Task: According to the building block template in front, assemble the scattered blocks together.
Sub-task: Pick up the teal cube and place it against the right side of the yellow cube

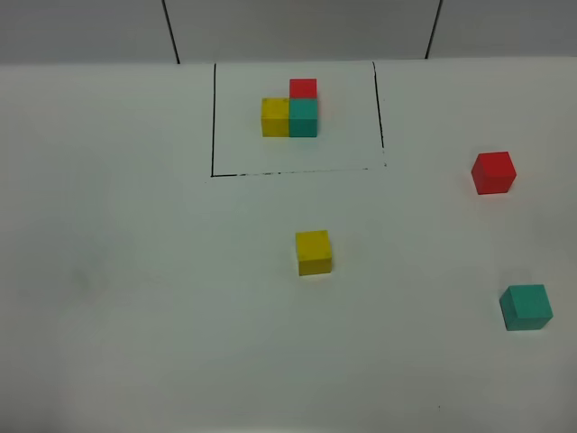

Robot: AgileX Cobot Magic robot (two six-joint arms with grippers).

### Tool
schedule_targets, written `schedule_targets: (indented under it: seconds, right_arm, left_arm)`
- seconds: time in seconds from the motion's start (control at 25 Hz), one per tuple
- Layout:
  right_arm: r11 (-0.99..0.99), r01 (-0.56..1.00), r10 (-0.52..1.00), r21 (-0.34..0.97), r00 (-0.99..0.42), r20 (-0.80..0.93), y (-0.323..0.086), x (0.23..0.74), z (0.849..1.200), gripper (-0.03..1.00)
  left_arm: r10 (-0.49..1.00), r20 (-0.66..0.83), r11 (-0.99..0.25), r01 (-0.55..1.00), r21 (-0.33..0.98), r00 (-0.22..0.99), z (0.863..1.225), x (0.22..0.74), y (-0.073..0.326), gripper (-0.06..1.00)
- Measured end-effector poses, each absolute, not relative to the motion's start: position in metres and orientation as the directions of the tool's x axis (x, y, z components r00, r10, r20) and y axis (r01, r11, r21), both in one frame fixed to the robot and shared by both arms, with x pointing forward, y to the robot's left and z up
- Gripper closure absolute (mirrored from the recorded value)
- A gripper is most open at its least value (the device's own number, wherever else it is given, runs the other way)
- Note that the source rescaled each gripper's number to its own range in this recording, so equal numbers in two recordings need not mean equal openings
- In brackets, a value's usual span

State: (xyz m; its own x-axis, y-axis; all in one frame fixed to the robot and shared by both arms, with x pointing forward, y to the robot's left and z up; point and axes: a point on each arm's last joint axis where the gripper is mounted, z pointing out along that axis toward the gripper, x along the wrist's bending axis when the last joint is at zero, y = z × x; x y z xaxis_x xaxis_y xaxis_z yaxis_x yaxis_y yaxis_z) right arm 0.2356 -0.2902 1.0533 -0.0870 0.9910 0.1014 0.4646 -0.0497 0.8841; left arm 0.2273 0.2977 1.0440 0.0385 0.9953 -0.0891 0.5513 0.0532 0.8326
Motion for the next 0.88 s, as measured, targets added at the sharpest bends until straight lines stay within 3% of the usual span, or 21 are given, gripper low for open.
schedule_targets:
  seconds: [0.64, 0.88]
  right_arm:
    - [-0.049, 0.469, 0.991, 0.882, -0.087, 0.101, -0.29, 0.236, 1.054, 0.22]
    - [-0.047, 0.584, 0.991, 0.81, -0.078, 0.113, -0.289, 0.254, 1.057, 0.22]
  left_arm:
    - [0.995, -0.089, 0.053, 0.557, 0.829, 0.038, 1.044, 0.228, 0.298, 0.06]
    - [0.995, -0.089, 0.053, 0.557, 0.829, 0.038, 1.044, 0.228, 0.298, 0.06]
